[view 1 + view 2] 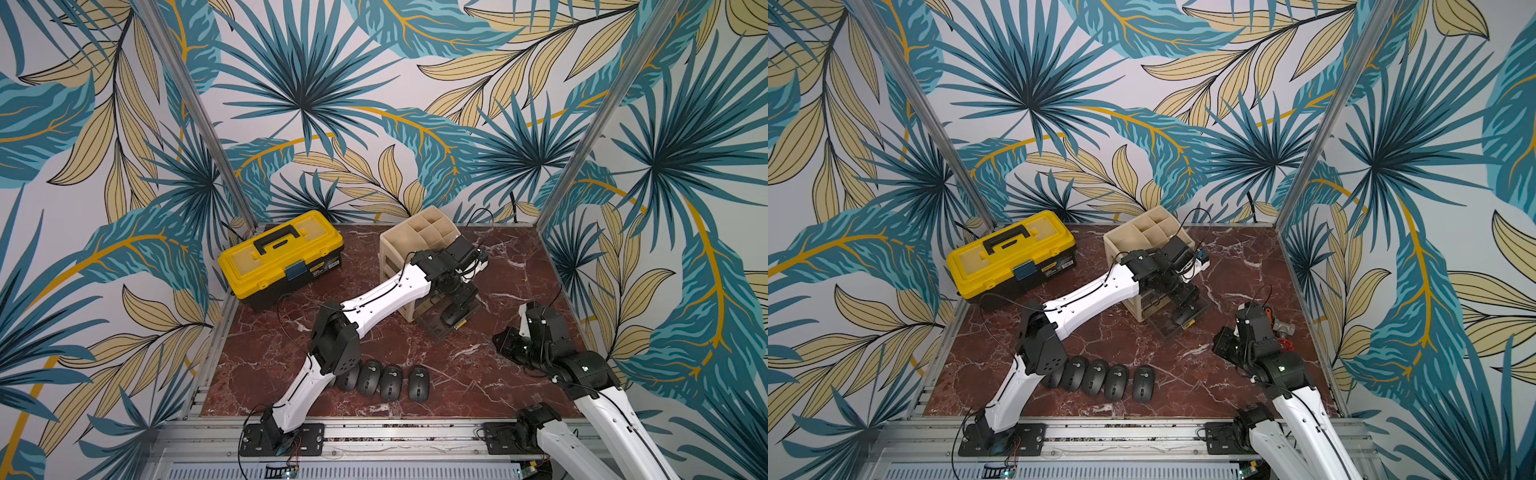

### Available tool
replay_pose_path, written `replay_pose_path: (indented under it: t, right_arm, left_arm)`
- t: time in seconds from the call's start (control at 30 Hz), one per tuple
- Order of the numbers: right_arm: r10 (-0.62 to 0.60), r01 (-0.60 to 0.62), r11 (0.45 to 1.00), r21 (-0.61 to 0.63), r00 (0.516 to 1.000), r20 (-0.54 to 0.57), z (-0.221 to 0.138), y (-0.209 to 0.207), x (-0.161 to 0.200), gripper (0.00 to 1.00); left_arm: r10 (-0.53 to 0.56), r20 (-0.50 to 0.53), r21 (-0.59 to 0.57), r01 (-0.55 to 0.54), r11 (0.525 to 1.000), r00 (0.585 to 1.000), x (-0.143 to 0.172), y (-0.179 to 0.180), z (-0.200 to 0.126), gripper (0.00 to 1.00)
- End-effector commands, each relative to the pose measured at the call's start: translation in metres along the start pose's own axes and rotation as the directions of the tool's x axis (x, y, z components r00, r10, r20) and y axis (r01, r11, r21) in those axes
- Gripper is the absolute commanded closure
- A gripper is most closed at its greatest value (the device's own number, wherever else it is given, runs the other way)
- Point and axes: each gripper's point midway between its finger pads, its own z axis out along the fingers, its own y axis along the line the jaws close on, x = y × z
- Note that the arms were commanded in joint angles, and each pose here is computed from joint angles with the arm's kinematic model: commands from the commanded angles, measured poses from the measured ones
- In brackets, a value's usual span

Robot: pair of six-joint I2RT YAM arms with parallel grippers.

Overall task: Take the mice out of the drawer
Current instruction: Pick up the mouse from the drawer.

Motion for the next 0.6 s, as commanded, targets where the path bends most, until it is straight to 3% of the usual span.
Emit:
replay_pose_path:
  t: [0.0, 0.5, 0.57]
  right_arm:
    - [-0.018, 0.021, 0.997, 0.068, 0.999, -0.039, -0.005, -0.015, 0.01, 0.8]
    - [-0.047, 0.051, 0.996, 0.067, 0.997, -0.054, -0.013, -0.014, 0.011, 0.81]
    - [-0.051, 0.055, 0.996, 0.069, 0.997, -0.059, -0.013, -0.014, 0.012, 0.81]
  left_arm:
    - [0.012, 0.032, -0.017, -0.011, 1.0, 0.999, -0.012, -0.003, -0.01, 0.44]
    - [0.056, -0.049, -0.096, -0.06, 0.994, 0.997, 0.013, 0.007, 0.039, 0.44]
    - [0.053, -0.086, -0.097, -0.062, 0.993, 0.995, 0.025, 0.01, 0.059, 0.44]
